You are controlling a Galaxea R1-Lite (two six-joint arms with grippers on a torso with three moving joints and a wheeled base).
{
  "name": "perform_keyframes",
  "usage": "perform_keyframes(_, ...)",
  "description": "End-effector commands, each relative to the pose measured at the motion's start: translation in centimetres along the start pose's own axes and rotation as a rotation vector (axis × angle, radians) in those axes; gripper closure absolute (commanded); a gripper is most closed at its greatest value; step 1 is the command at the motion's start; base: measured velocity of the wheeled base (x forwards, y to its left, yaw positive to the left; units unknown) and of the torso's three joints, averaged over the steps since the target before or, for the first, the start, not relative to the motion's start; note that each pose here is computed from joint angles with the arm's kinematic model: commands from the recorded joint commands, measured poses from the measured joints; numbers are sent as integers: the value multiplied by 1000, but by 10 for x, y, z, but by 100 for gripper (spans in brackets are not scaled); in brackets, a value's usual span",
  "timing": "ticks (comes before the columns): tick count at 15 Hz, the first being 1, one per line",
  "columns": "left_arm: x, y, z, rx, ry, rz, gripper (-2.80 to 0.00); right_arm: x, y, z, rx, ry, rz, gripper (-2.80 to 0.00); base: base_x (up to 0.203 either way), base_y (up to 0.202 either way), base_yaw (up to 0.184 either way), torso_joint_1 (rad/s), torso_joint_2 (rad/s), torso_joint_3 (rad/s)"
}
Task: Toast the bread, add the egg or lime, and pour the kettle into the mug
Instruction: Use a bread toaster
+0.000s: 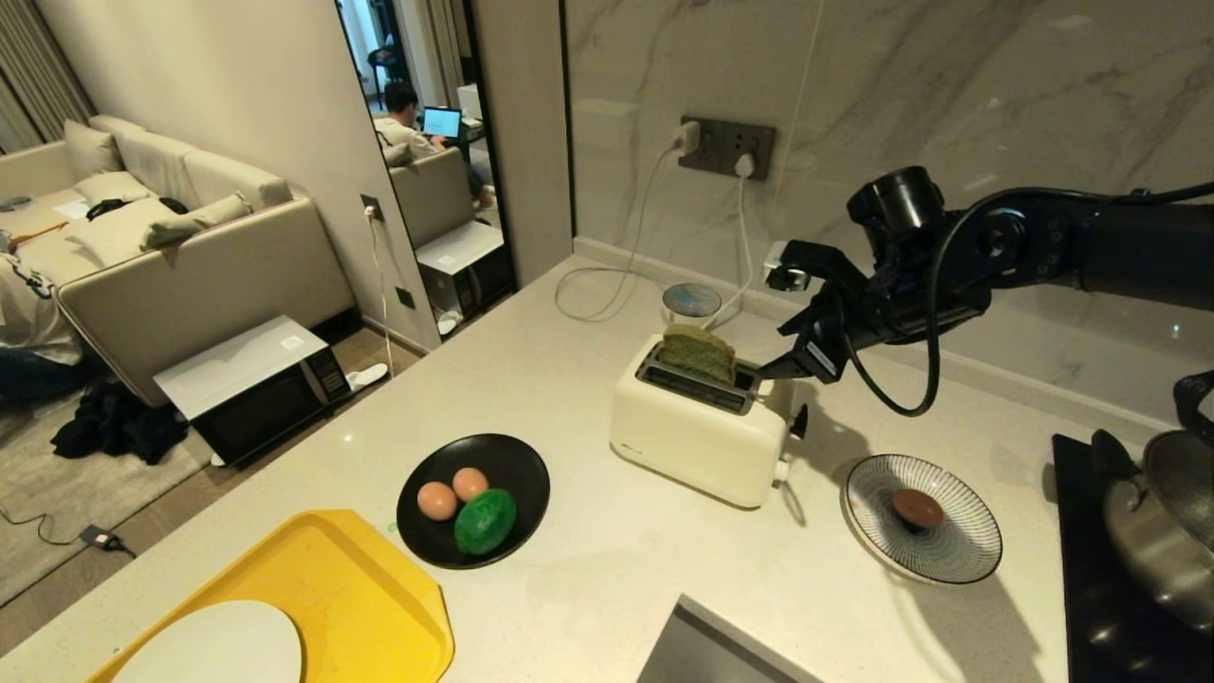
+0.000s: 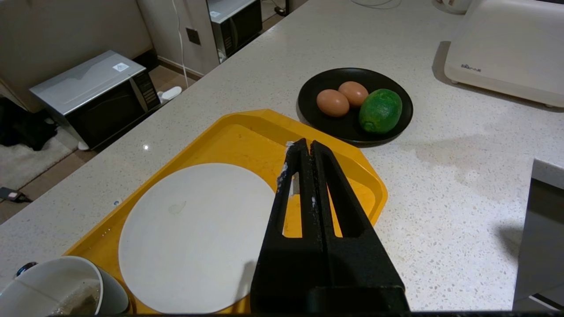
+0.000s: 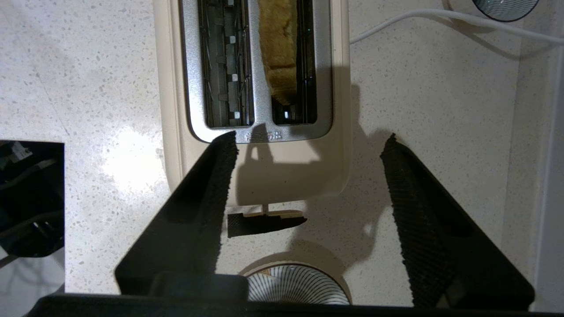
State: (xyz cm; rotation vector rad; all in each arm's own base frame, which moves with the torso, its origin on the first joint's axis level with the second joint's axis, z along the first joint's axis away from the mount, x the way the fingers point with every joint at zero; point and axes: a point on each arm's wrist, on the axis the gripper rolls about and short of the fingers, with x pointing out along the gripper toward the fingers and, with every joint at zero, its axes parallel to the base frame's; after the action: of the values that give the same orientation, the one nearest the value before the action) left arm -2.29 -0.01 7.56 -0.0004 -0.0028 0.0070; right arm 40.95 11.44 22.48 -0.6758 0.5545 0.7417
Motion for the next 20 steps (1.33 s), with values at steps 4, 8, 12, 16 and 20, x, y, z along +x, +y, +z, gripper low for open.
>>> perform_keyframes(4,0,0,0,0,0,1,0,-24,0,5,79,-13,-14,-280,0,0,0,0,0,0)
perform_keyframes(8,0,0,0,0,0,1,0,-59,8,-9,131,14,-21,0,0,0,0,0,0,0)
perform_keyframes(12,0,0,0,-1,0,1,0,-115,15,-30,176,27,-83,0,0,0,0,0,0,0)
perform_keyframes(16,0,0,0,0,0,1,0,-153,24,-59,257,76,-133,0,0,0,0,0,0,0)
perform_keyframes(20,0,0,0,-1,0,1,0,-151,32,-73,346,70,-63,0,0,0,0,0,0,0)
